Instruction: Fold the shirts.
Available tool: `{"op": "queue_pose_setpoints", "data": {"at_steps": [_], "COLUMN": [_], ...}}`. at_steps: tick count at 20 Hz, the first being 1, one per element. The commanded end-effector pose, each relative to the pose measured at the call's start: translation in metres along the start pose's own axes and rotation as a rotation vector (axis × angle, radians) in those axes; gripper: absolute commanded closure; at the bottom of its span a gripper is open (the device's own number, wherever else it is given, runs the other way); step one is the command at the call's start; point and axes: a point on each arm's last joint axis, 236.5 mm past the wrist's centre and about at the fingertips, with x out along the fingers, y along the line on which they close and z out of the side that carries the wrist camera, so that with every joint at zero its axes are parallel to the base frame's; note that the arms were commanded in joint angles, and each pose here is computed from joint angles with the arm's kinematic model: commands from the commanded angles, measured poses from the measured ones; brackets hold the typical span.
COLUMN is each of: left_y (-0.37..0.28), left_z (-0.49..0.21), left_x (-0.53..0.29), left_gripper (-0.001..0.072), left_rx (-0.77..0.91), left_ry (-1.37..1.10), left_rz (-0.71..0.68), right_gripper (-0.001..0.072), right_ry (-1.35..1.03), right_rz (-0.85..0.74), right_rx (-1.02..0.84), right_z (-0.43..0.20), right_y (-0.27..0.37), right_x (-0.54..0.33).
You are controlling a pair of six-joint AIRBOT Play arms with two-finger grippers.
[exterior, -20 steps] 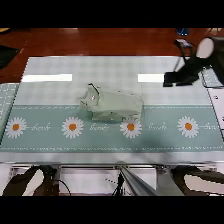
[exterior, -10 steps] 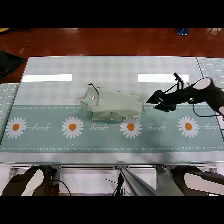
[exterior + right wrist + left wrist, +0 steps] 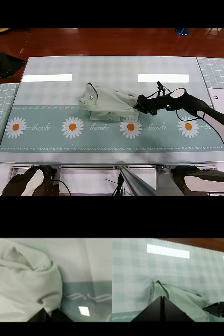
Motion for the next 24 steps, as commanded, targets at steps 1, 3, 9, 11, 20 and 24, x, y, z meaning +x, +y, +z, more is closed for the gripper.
{"op": "queue_pose_setpoints", "data": {"at_steps": [1, 3, 9, 11, 20, 24], "left_y": [0.017, 0.025, 0.047, 0.054, 0.063, 0.069], "left_z": [-0.006, -0.008, -0.018, -0.023, -0.024, -0.006], "left_x": [-0.001, 0.001, 0.029, 0.038, 0.047, 0.049], "left_gripper": [0.0685, 0.0685, 0.0686, 0.0686, 0.0685, 0.0686], "left_rx": [0.031, 0.039, -0.012, -0.029, -0.016, -0.010], "left_ry": [0.025, 0.039, 0.113, 0.140, 0.149, 0.076], "left_rz": [0.068, 0.097, 0.102, 0.102, 0.107, 0.131], "right_gripper": [0.0674, 0.0674, 0.0675, 0.0675, 0.0675, 0.0674], "right_ry": [-0.024, -0.130, -0.384, -0.421, -0.364, -0.302], "right_rz": [0.066, 0.049, -0.233, -0.346, -0.795, -0.959], "right_rx": [-0.109, -0.110, 0.091, 0.213, 0.807, 0.912], "right_z": [0.020, 0.048, 0.034, 0.003, -0.166, -0.207], "right_y": [0.016, 0.014, -0.085, -0.125, -0.232, -0.241], "right_x": [-0.047, -0.120, -0.318, -0.358, -0.450, -0.471]}}
